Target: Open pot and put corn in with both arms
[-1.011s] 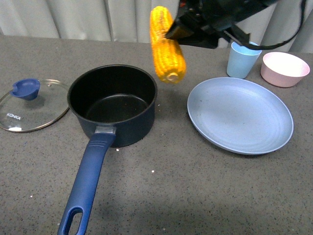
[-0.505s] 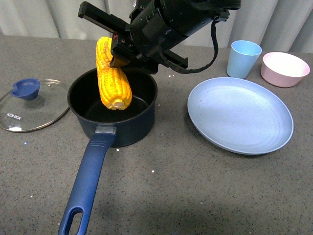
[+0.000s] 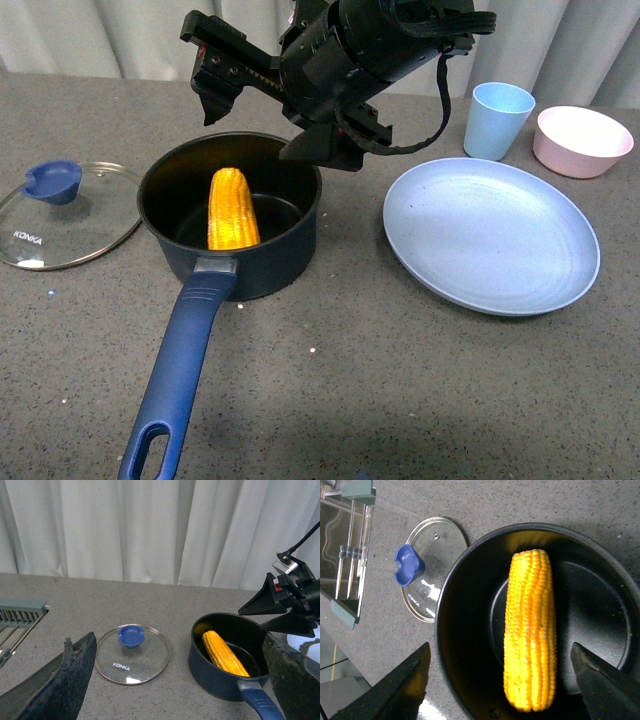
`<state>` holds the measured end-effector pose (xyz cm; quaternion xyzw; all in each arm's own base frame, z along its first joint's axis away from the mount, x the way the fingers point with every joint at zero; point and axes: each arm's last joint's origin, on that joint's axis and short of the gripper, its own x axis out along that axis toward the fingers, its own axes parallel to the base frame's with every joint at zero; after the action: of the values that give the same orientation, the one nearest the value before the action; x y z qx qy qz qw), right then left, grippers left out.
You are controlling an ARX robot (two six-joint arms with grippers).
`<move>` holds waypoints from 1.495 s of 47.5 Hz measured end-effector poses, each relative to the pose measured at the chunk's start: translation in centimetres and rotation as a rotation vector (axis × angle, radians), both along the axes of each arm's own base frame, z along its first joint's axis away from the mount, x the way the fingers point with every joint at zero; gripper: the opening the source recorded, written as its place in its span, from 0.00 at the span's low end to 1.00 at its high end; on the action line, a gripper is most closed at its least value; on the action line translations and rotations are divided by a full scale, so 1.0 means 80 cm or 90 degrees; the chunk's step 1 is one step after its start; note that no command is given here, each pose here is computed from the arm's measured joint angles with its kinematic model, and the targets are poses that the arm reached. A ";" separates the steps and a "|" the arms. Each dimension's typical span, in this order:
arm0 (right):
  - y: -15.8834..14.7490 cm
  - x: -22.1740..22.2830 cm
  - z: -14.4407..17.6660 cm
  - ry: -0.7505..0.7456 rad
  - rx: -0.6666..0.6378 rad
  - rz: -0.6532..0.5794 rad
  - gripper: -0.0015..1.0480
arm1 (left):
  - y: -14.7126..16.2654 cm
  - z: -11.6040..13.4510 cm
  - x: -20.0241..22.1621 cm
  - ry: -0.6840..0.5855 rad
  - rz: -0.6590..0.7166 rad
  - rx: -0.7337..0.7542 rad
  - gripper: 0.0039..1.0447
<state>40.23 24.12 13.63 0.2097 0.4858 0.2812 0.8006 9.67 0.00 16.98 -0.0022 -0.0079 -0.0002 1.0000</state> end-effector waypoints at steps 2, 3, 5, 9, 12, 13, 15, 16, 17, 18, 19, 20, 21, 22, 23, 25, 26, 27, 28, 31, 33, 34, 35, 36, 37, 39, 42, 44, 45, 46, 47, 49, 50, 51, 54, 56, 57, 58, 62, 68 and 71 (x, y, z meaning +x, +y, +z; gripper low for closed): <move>-0.002 -0.001 -0.001 -0.005 -0.005 -0.007 0.86 | 0.000 0.000 0.000 0.000 0.000 0.000 0.94; -0.004 -0.002 -0.001 -0.010 -0.008 -0.012 0.89 | 0.000 0.000 0.000 0.000 0.000 0.000 0.94; -0.010 -0.005 0.001 -0.033 -0.019 -0.031 0.93 | 0.000 0.000 0.000 0.000 0.000 0.000 0.94; -0.032 -0.019 0.020 -0.120 -0.061 -0.082 0.91 | 0.000 0.000 0.000 0.000 0.000 0.000 0.94; -0.051 -0.031 0.041 -0.186 -0.087 -0.121 0.91 | 0.000 0.000 0.000 0.000 0.000 0.000 0.94; -0.058 -0.035 0.048 -0.212 -0.105 -0.137 0.91 | 0.000 0.000 0.000 0.000 0.000 0.000 0.94; -0.072 -0.046 0.061 -0.256 -0.132 -0.170 0.91 | 0.000 0.000 0.000 0.000 0.000 0.000 0.94; -0.075 -0.049 0.064 -0.268 -0.141 -0.175 0.91 | 0.000 0.000 0.000 0.000 0.000 0.000 0.94; -0.082 -0.055 0.069 -0.289 -0.156 -0.190 0.91 | 0.000 0.000 0.000 0.000 0.000 0.000 0.94; -0.089 -0.061 0.073 -0.306 -0.167 -0.202 0.91 | 0.000 0.000 0.000 0.000 0.000 0.000 0.94; -0.097 -0.068 0.076 -0.327 -0.190 -0.219 0.91 | 0.000 0.000 0.000 0.000 0.000 0.000 0.94; -0.100 -0.072 0.077 -0.336 -0.199 -0.227 0.91 | 0.000 0.000 0.000 0.000 0.000 0.000 0.94; -0.107 -0.079 0.078 -0.349 -0.212 -0.239 0.91 | 0.000 0.000 0.000 0.000 0.000 0.000 0.94; -0.118 -0.089 0.079 -0.372 -0.244 -0.265 0.91 | 0.000 0.000 0.000 0.000 0.000 0.000 0.94; -0.126 -0.097 0.077 -0.383 -0.263 -0.275 0.91 | 0.000 0.000 0.000 0.000 0.000 0.000 0.94; -0.144 -0.116 0.073 -0.394 -0.305 -0.304 0.91 | 0.000 0.000 0.000 0.000 0.000 0.000 0.94; -0.151 -0.124 0.070 -0.396 -0.318 -0.314 0.91 | 0.000 0.000 0.000 0.000 0.000 0.000 0.94; -0.158 -0.132 0.068 -0.400 -0.334 -0.321 0.91 | 0.000 0.000 0.000 0.000 0.000 0.000 0.94; -0.161 -0.136 0.066 -0.403 -0.341 -0.325 0.91 | 0.000 0.000 0.000 0.000 0.000 0.000 0.94; -0.176 -0.156 0.062 -0.418 -0.375 -0.349 0.91 | 0.000 0.000 0.000 0.000 0.000 0.000 0.94; -0.187 -0.171 0.060 -0.442 -0.397 -0.375 0.91 | 0.000 0.000 0.000 0.000 0.000 0.000 0.94; -0.189 -0.175 0.060 -0.452 -0.406 -0.379 0.91 | 0.000 0.000 0.000 0.000 0.000 0.000 0.94; -0.194 -0.182 0.060 -0.467 -0.414 -0.394 0.91 | 0.000 0.000 0.000 0.000 0.000 0.000 0.94; -0.199 -0.188 0.060 -0.479 -0.424 -0.405 0.91 | 0.000 0.000 0.000 0.000 0.000 0.000 0.94; -0.202 -0.192 0.059 -0.482 -0.428 -0.410 0.91 | 0.000 0.000 0.000 0.000 0.000 0.000 0.94; -0.211 -0.206 0.057 -0.488 -0.443 -0.423 0.91 | 0.000 0.000 0.000 0.000 0.000 0.000 0.94; -0.221 -0.225 0.050 -0.494 -0.466 -0.434 0.91 | 0.000 0.000 0.000 0.000 0.000 0.000 0.94; -0.226 -0.236 0.045 -0.501 -0.478 -0.441 0.91 | 0.000 0.000 0.000 0.000 0.000 0.000 0.94; -0.229 -0.243 0.043 -0.507 -0.488 -0.443 0.91 | 0.000 0.000 0.000 0.000 0.000 0.000 0.94; -0.233 -0.254 0.039 -0.516 -0.496 -0.445 0.91 | 0.000 0.000 0.000 0.000 0.000 0.000 0.94; -0.237 -0.263 0.037 -0.525 -0.503 -0.446 0.91 | 0.000 0.000 0.000 0.000 0.000 0.000 0.94; -0.241 -0.275 0.034 -0.531 -0.510 -0.450 0.91 | 0.000 0.000 0.000 0.000 0.000 0.000 0.94; -0.243 -0.280 0.033 -0.535 -0.512 -0.451 0.91 | 0.000 0.000 0.000 0.000 0.000 0.000 0.94; -0.245 -0.284 0.031 -0.543 -0.497 -0.446 0.90 | 0.000 0.000 0.000 0.000 0.000 0.000 0.94; -0.250 -0.289 0.030 -0.597 -0.405 -0.423 0.82 | 0.000 0.000 0.000 0.000 0.000 0.000 0.94; -0.254 -0.293 0.029 -0.630 -0.351 -0.399 0.75 | 0.000 0.000 0.000 0.000 0.000 0.000 0.94; -0.256 -0.295 0.029 -0.639 -0.334 -0.389 0.72 | 0.000 0.000 0.000 0.000 0.000 0.000 0.94; -0.258 -0.298 0.030 -0.650 -0.315 -0.376 0.67 | 0.000 0.000 0.000 0.000 0.000 0.000 0.94; -0.267 -0.307 0.032 -0.659 -0.297 -0.369 0.50 | 0.000 0.000 0.000 0.000 0.000 0.000 0.94; -0.278 -0.320 0.032 -0.656 -0.296 -0.372 0.24 | 0.000 0.000 0.000 0.000 0.000 0.000 0.94; -0.281 -0.325 0.032 -0.656 -0.295 -0.374 0.12 | 0.000 0.000 0.000 0.000 0.000 0.000 0.94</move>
<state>14.26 1.63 16.19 -0.0068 0.0086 0.0027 0.9999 9.67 0.00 16.98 -0.0022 -0.0079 -0.0002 1.0000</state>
